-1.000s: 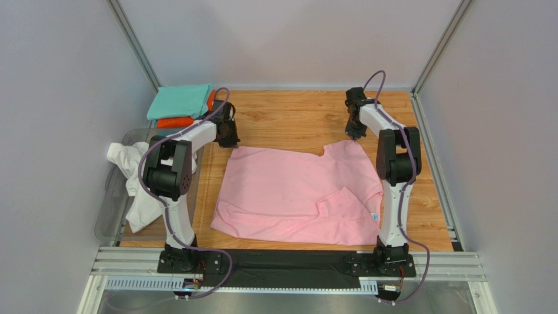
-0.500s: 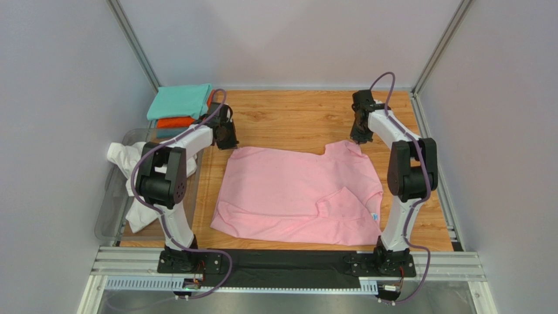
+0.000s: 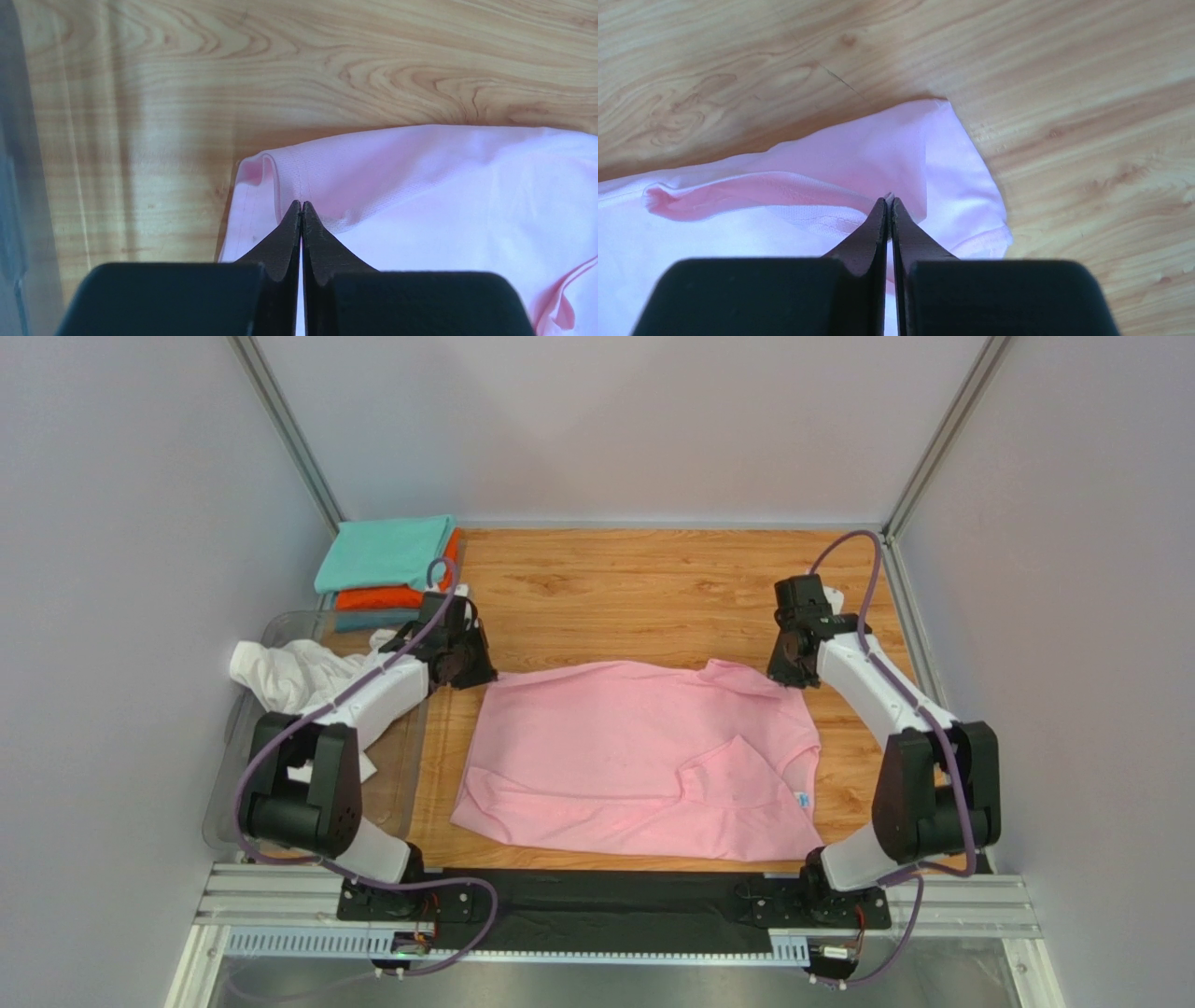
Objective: Fold and stack the t-shirts
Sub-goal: Fold the tshirt
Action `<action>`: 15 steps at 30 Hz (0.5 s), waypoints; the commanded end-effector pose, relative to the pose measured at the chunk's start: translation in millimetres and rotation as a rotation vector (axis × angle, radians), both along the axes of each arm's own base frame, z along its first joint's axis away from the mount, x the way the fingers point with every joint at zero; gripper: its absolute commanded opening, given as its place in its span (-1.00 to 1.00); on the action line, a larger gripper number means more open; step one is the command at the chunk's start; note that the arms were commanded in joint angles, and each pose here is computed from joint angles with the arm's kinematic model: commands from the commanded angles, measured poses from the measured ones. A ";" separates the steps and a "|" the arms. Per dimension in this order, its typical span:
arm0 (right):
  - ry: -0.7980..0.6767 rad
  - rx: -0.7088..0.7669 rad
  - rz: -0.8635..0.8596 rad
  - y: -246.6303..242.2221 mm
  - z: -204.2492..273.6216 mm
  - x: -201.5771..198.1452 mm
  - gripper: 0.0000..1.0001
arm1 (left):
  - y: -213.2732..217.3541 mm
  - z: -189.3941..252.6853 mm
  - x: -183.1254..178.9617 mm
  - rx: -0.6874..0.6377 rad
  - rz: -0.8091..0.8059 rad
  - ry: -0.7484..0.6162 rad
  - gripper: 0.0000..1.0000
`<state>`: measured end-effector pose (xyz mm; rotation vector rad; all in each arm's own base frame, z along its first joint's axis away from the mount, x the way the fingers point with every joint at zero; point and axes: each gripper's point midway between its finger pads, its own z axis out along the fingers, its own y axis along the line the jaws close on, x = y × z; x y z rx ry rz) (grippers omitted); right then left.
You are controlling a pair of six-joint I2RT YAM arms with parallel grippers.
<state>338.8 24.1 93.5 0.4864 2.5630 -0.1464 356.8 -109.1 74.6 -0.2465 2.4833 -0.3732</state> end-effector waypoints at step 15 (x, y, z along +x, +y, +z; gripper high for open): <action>-0.120 0.083 -0.020 -2.2 31.2 -78.9 -1.00 | 16.3 23.2 -60.5 -0.061 0.073 -0.137 -1.00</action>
